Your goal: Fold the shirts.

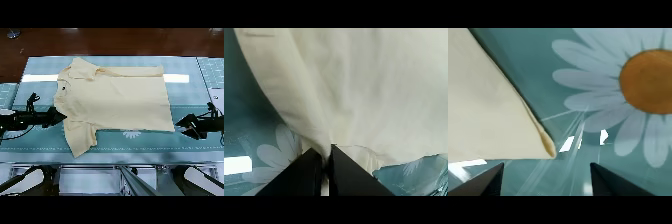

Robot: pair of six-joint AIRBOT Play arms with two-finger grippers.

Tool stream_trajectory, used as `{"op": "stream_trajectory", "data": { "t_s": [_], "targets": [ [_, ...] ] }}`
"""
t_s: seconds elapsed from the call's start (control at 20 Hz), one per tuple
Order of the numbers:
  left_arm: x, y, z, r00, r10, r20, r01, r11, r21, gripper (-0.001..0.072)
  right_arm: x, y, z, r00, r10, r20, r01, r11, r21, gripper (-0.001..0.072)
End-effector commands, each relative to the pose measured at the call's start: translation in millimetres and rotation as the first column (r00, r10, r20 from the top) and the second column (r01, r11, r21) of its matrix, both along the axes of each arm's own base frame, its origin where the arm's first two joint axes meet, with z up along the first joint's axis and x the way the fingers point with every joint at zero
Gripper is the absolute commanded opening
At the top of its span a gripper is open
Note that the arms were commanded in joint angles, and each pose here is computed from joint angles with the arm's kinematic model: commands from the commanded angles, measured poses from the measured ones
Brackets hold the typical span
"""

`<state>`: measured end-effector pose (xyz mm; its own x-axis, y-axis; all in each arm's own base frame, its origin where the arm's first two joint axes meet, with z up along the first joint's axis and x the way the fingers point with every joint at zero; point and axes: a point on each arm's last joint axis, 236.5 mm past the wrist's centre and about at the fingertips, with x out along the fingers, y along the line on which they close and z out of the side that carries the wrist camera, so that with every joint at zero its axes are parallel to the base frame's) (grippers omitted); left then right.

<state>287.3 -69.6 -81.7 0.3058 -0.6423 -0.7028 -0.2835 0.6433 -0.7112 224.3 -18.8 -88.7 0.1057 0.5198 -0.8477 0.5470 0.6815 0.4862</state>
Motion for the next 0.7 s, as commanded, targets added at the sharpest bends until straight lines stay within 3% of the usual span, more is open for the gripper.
{"op": "stream_trajectory", "data": {
  "t_s": [0.0,0.3,0.35,0.4,0.45,0.55,0.65],
  "targets": [
    [0,0,1,1.0,-0.002,0.002,0.002,1.0,-0.001,0.0024,-1,25,-11,0.997,0.071,-0.039,-0.069,0.997,0.039,0.0618],
    [0,0,1,1.0,-0.001,0.002,0.001,1.0,-0.002,0.0025,65,55,-9,0.997,0.005,0.082,-0.011,0.997,0.071,0.06],
    [0,0,1,1.0,-0.001,0.002,0.001,1.0,-0.002,0.0024,68,62,-9,0.996,0.031,0.083,-0.037,0.997,0.071,0.0471],
    [1,0,1,1.0,-0.001,0.002,0.001,1.0,-0.002,0.0024,69,69,-7,0.993,0.073,0.088,-0.08,0.994,0.076,0.0196],
    [2,1,2,1.0,0.003,0.008,-0.003,1.0,0.0,0.0024,68,81,1,0.982,0.15,0.114,-0.16,0.983,0.089,0.0027],
    [20,11,21,0.998,0.035,0.055,-0.034,0.999,-0.019,0.0024,79,87,24,0.95,0.265,0.167,-0.279,0.958,0.063,0.0027],
    [50,17,68,0.985,0.053,0.162,-0.042,0.996,-0.073,0.0024,113,73,61,0.927,0.292,0.237,-0.297,0.955,-0.014,0.0027]
  ]
}}
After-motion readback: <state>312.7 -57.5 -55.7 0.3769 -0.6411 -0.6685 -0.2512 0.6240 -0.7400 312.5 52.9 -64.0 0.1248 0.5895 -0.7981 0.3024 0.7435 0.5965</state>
